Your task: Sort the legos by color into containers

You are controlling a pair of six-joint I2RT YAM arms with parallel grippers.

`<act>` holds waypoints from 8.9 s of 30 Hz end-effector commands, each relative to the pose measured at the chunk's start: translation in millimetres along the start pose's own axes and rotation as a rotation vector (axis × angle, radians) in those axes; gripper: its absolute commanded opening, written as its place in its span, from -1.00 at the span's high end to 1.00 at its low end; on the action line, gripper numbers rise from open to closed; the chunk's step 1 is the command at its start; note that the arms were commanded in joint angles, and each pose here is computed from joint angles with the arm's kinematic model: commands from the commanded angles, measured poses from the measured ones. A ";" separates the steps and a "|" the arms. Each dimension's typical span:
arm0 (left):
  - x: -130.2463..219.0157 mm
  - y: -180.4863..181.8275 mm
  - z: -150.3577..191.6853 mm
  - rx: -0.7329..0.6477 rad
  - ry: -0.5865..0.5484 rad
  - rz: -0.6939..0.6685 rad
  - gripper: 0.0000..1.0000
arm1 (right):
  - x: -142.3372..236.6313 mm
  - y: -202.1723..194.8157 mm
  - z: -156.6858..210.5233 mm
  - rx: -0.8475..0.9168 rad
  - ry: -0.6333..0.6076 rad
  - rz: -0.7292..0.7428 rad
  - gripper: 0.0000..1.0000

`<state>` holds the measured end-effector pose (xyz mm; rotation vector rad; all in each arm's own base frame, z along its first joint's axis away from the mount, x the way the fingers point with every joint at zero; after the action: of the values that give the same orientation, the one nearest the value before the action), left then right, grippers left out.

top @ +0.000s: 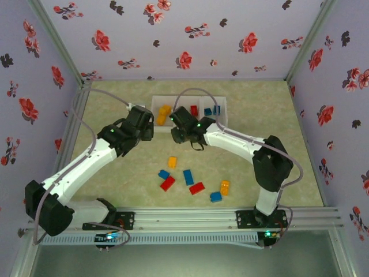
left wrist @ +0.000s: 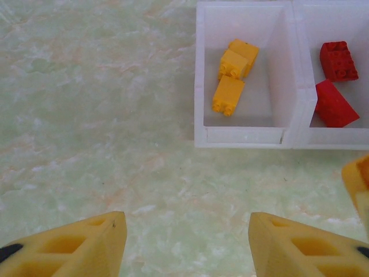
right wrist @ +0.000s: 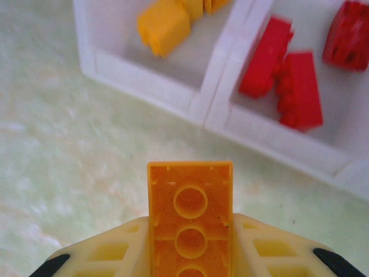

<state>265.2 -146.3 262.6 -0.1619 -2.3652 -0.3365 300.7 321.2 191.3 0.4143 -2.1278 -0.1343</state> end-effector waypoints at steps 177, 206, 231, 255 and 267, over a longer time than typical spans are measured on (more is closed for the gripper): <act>-67.7 -23.2 -23.9 0.022 0.125 0.187 -0.22 | 50.9 -78.1 69.3 -0.162 0.050 0.005 -0.32; -29.6 -14.4 28.7 0.012 0.174 0.187 -0.24 | 12.9 -24.9 172.1 -0.112 0.245 0.014 -0.18; -26.8 -14.0 31.8 -0.006 0.185 0.187 -0.24 | -2.7 -21.7 186.6 -0.083 0.264 0.073 0.30; -16.7 -21.6 31.3 -0.015 0.144 0.216 -0.23 | 85.2 -34.4 -32.7 -0.034 -0.290 0.060 0.39; -14.6 -26.1 30.1 -0.035 0.140 0.227 -0.24 | 99.4 -108.4 -102.2 -0.120 -0.342 0.108 0.37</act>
<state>252.6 -164.0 220.1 -0.4153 -2.1576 -0.2642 350.9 198.0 286.8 0.1715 -2.4507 -0.2970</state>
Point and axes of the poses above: each hand's point on the last joint's axis, 136 mm out from that joint toward the fingers, its own x axis back along the fingers, its own y axis along the line the jaws close on, z = x × y, the point moved 6 cm from there along x, back along the fingers, and after that the axes turned 15 degrees about -x, right-handed, at the moved point
